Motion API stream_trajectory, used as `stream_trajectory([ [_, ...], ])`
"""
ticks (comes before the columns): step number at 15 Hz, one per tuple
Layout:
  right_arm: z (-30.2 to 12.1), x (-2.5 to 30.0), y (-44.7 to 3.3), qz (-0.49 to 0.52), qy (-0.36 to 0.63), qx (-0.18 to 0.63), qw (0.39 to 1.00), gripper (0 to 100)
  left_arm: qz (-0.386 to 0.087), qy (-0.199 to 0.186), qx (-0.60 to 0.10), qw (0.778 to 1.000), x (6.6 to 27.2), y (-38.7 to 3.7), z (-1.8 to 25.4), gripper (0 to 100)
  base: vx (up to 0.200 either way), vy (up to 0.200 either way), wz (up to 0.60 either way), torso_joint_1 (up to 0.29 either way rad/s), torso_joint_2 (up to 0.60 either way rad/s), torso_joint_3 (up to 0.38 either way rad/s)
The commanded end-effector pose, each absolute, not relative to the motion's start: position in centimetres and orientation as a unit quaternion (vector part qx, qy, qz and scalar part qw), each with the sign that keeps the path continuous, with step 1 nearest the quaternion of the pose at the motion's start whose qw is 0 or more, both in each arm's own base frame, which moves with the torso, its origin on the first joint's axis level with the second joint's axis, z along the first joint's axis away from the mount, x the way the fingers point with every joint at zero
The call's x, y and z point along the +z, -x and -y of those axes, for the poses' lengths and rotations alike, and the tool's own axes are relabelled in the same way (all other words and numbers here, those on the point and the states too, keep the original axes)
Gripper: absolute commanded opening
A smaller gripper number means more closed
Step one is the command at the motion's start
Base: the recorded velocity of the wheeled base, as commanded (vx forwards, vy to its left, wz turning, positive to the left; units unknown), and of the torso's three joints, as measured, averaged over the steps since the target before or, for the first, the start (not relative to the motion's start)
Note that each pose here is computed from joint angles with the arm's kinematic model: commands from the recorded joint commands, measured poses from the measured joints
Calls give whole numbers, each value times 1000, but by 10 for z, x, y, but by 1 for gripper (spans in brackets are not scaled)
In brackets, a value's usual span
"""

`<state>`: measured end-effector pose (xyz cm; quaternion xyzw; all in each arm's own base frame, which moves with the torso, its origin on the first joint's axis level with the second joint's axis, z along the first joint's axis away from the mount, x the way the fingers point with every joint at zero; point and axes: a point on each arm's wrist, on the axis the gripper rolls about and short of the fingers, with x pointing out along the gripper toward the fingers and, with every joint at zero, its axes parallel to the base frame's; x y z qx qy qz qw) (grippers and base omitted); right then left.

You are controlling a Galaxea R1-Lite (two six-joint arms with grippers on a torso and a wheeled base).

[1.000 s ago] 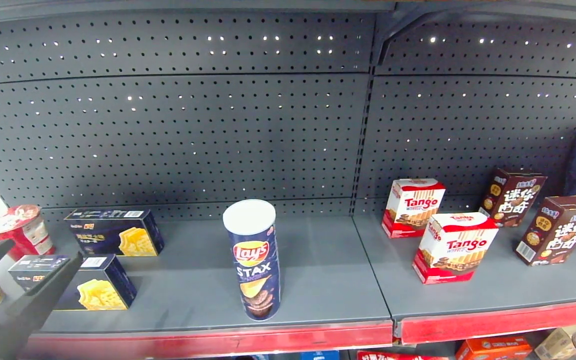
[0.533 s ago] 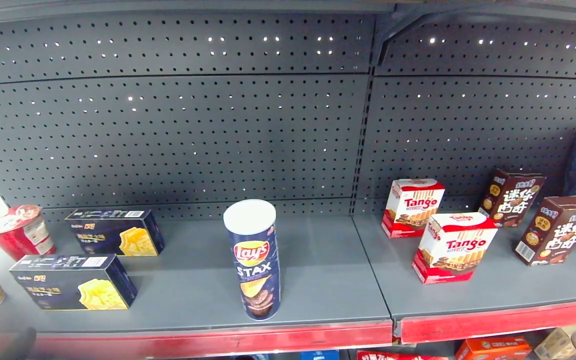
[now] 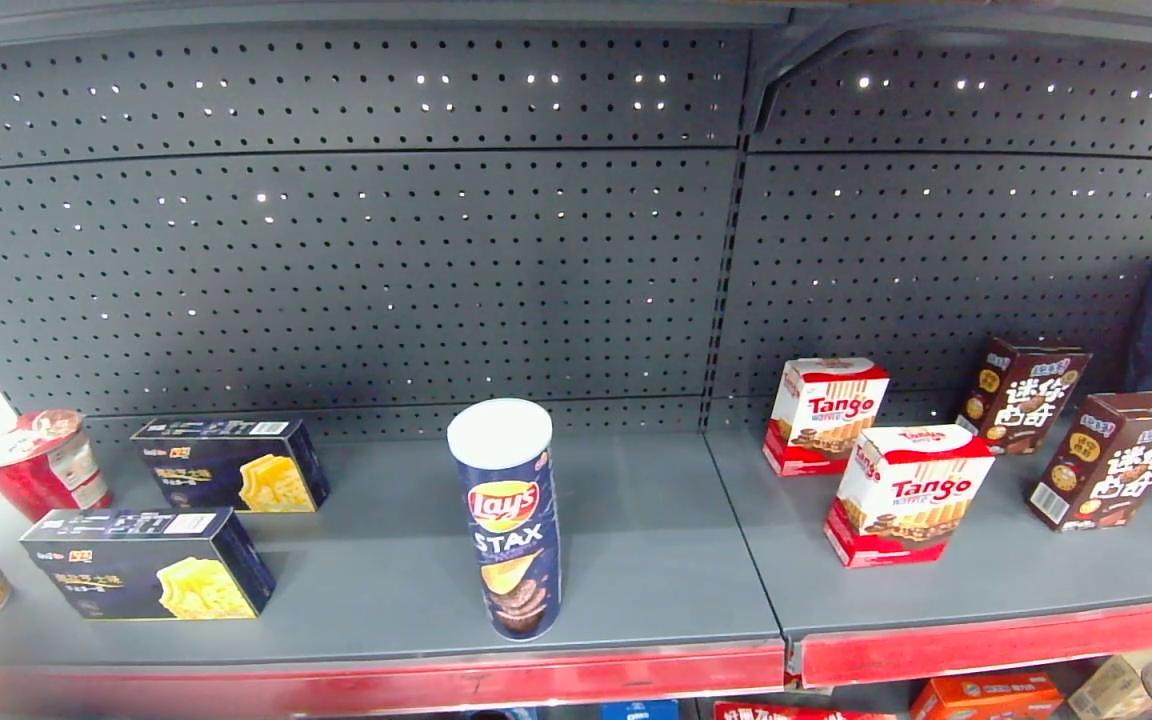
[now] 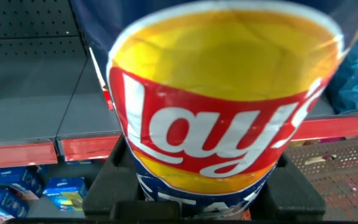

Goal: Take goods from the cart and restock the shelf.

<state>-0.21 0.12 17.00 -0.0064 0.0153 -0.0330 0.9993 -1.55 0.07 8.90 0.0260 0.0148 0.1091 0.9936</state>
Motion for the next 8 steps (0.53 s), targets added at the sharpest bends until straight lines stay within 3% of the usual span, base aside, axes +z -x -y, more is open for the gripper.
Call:
stream_trajectory([
  [1,-1,171,2,-14,6,-34,999,0,-27,-31,118,992,82,16,-1,100,0,0,0,0,0,0],
  [6,-1,169,1,-20,5,-24,1000,0,-49,-20,46,998,77,16,2,100,0,0,0,0,0,0],
  [8,-1,173,2,-12,6,-20,1000,0,-50,-14,59,997,77,16,2,100,0,0,0,0,0,0],
])
